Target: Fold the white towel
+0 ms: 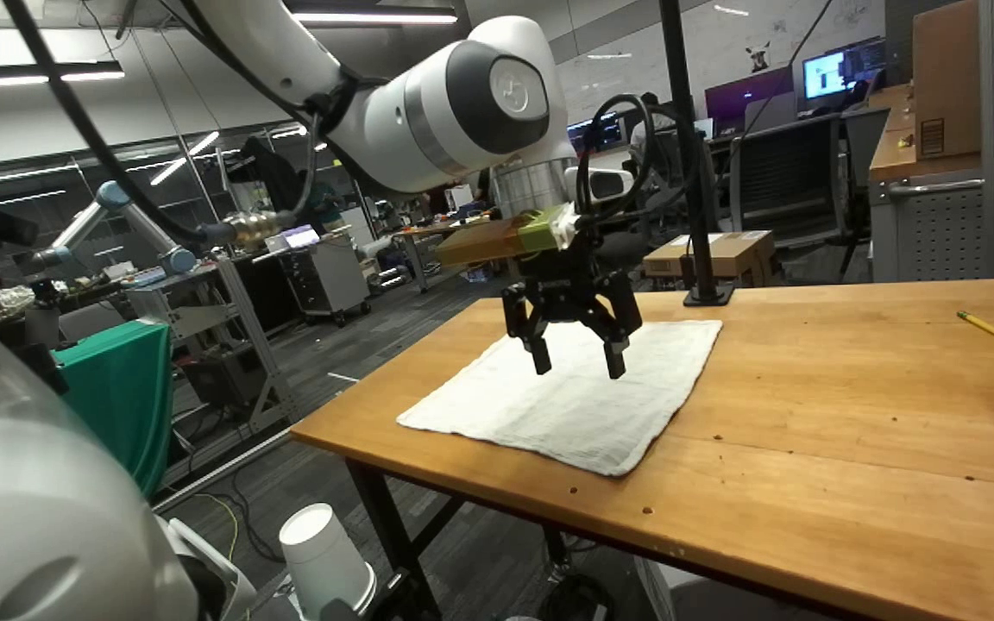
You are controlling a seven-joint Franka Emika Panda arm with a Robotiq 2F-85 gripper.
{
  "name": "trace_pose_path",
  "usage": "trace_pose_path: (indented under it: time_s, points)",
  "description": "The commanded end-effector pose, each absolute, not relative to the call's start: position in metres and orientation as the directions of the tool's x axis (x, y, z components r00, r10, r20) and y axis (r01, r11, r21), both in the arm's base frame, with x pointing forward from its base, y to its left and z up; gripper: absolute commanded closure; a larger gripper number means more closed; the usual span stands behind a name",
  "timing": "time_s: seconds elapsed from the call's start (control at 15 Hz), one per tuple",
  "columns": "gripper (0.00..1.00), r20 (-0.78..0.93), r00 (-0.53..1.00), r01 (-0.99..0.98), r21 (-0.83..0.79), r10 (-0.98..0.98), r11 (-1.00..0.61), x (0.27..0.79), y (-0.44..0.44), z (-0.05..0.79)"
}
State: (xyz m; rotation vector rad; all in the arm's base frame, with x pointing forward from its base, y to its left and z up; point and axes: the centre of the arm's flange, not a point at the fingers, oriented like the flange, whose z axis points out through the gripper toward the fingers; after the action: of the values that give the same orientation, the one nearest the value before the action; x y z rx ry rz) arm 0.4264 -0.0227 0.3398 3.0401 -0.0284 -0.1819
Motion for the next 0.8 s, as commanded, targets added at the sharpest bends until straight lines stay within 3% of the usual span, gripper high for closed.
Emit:
trace_pose_path:
  time_s: [0.0,0.33,0.73]
  points:
    - [0.0,-0.054,0.995,-0.075,0.096,-0.08,-0.993,0.452,-0.023,0.345]
    - [0.0,-0.051,0.993,-0.102,0.097,-0.107,-0.99,0.475,-0.017,0.342]
    - [0.0,-0.141,0.973,-0.176,0.047,-0.181,-0.983,0.444,-0.039,0.294]
